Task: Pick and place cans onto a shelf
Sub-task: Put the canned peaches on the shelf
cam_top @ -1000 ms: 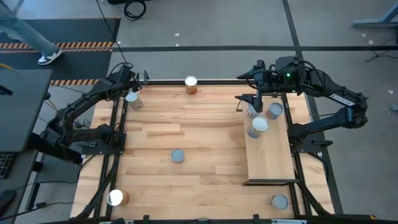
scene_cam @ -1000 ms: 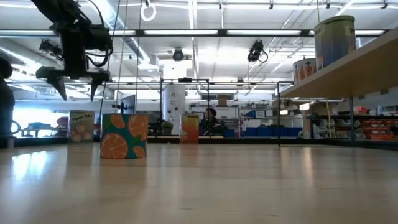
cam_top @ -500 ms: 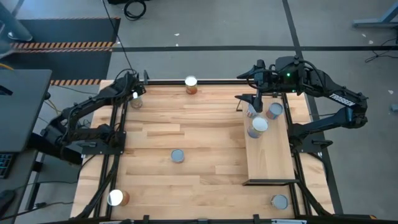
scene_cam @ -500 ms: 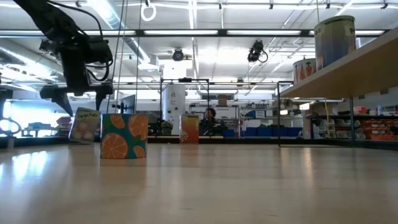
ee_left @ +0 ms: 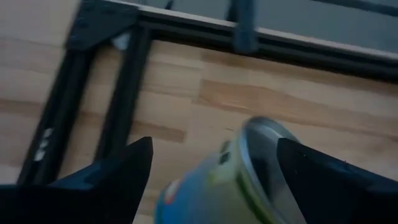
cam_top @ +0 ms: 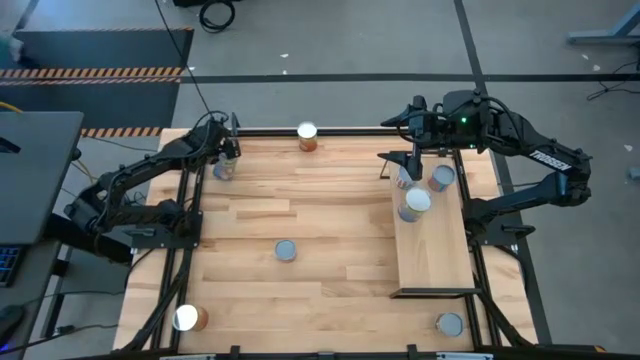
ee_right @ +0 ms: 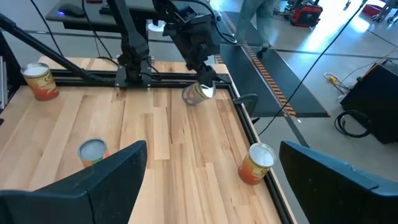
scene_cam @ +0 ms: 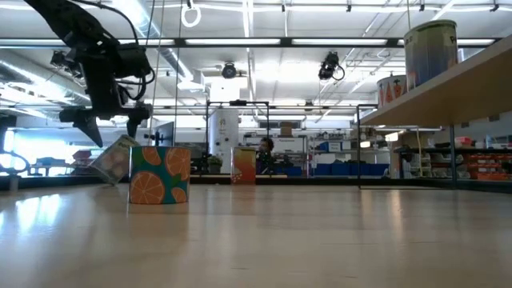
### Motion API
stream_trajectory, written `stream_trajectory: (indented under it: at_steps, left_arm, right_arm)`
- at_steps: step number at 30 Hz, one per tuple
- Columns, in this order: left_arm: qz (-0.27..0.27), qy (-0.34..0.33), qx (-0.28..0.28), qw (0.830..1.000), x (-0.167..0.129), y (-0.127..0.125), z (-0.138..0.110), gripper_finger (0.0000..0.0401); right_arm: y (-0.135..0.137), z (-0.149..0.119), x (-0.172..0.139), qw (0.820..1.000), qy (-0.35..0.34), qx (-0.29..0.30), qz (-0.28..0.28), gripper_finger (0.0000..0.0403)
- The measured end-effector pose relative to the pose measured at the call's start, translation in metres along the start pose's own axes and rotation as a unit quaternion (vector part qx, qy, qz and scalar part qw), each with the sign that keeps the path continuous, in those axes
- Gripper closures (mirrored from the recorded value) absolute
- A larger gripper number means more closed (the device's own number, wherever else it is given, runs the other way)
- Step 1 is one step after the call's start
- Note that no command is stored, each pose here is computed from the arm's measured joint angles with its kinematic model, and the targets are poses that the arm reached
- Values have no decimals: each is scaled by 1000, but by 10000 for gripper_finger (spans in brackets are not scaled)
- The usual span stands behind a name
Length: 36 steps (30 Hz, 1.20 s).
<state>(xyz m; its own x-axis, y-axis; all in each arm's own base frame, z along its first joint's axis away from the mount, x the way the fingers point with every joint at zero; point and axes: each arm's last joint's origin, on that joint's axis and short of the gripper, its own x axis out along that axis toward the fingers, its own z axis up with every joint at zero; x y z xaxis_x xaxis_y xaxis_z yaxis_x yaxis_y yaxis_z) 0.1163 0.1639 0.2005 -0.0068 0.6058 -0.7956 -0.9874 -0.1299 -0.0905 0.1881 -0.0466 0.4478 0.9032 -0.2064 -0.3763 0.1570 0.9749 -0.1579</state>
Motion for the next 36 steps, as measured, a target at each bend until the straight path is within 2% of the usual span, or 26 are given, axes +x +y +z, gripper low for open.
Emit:
stream_trajectory:
  at_steps: [5, 8, 10, 14, 16, 19, 22, 28, 31, 36]
  left_arm:
    - [-53, 25, 118, 991, -2, -7, -4, 51]
    - [-67, 32, 165, 983, -4, -10, -7, 51]
    - [-95, 40, 211, 972, -4, -12, -9, 51]
    - [-163, 63, 317, 932, -7, -17, -15, 51]
    - [-186, 60, 373, 907, -9, -19, -17, 51]
    - [-228, 64, 472, 849, -12, -22, -22, 51]
    - [-237, 91, 533, 807, -24, -26, -20, 51]
    - [-220, 135, 654, 711, -41, -31, -16, 51]
    - [-181, 140, 701, 676, -31, -34, -19, 51]
    - [-181, 152, 756, 611, -16, -44, -27, 51]
  right_arm:
    - [0, 0, 0, 1000, 0, 1, 0, 29]
    - [0, 0, 0, 1000, 0, 2, 0, 29]
    - [0, 0, 0, 1000, 0, 3, 0, 29]
    - [0, 0, 0, 1000, 0, 15, 0, 29]
    - [0, 0, 0, 1000, 1, 15, 0, 29]
    - [0, 0, 0, 1000, 1, 20, 0, 29]
    - [0, 0, 1, 999, 2, 40, 0, 29]
    - [0, 0, 1, 999, 3, 54, -4, 29]
    - [0, -1, 3, 999, 7, 53, -11, 29]
    - [0, -1, 10, 998, 13, 60, -9, 29]
